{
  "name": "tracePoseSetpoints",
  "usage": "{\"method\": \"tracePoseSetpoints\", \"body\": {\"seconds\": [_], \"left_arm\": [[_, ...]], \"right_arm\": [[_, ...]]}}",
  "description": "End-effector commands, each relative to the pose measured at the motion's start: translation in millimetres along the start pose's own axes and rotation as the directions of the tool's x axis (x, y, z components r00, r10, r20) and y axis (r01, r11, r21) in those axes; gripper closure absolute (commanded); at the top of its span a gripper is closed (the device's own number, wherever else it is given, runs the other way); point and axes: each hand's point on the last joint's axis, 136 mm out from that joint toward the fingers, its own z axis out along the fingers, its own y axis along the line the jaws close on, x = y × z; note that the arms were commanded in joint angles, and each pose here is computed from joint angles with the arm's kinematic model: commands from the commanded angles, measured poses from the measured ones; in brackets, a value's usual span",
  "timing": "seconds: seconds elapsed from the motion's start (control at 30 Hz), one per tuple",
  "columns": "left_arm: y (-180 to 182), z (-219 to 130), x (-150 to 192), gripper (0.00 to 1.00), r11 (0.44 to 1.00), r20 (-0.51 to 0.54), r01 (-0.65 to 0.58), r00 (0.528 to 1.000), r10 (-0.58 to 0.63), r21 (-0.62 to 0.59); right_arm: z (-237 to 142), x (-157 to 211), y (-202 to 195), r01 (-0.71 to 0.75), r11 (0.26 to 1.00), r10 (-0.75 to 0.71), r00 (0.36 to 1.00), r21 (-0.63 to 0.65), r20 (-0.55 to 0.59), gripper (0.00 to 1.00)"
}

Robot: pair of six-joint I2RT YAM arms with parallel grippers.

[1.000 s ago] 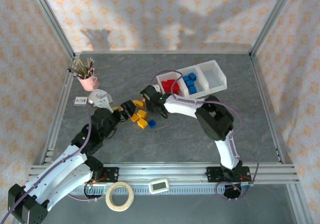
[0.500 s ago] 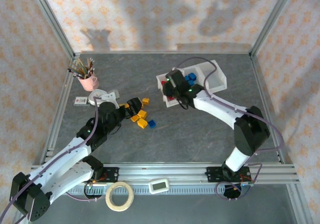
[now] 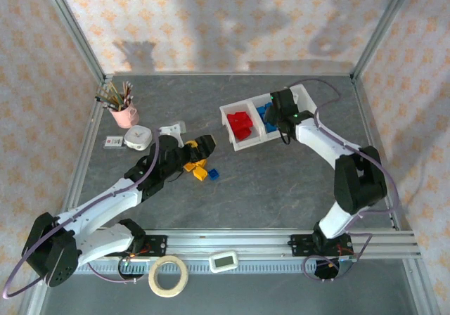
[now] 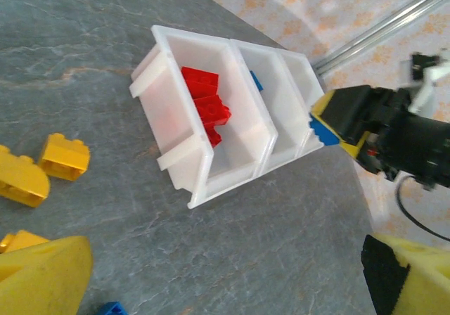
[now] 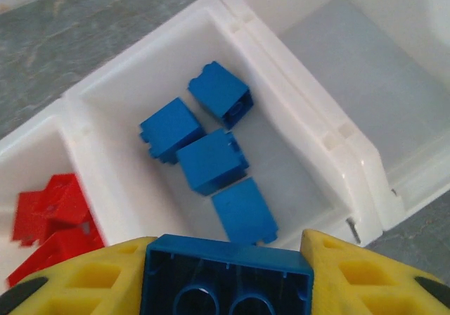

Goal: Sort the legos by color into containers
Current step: Place the lego in the container, then pick up the lego from the center of the table.

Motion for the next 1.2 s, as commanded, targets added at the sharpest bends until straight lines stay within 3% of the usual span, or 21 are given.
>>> {"method": "tracePoseSetpoints", "body": {"seconds": [0.0, 0.3, 0.5, 0.67, 0.87, 1.17], "left_arm": [[-27, 2, -14, 0.01, 0.997, 0.033, -0.009, 0.999, 0.006, 0.074], [-28, 3, -20, 0.01, 0.997, 0.059, -0.007, 0.998, 0.003, 0.071], [-32, 0, -25, 0.01, 0.997, 0.074, -0.025, 0.997, 0.02, 0.068], [-35, -3, -27, 0.01, 0.997, 0.078, -0.035, 0.997, 0.029, 0.074], [-26, -13, -25, 0.01, 0.998, 0.086, -0.033, 0.996, 0.029, 0.05], [7, -40, -18, 0.01, 0.999, 0.116, -0.021, 0.993, 0.026, -0.047]], "right_arm": [[18, -15, 2, 0.002, 1.0, -0.003, 1.0, 0.016, 0.025, 0.52], [48, -33, 10, 0.017, 0.999, -0.018, 0.999, 0.027, 0.032, 0.4], [34, -39, 13, 0.021, 1.0, -0.021, 0.998, 0.001, 0.051, 0.3], [15, -34, 17, 0.02, 0.999, -0.017, 0.998, -0.046, 0.053, 0.29], [-18, -11, 24, 0.037, 0.993, -0.031, 0.998, -0.116, 0.046, 0.27], [-63, 65, 54, 0.152, 0.962, -0.16, 0.987, -0.228, -0.02, 0.24]]}}
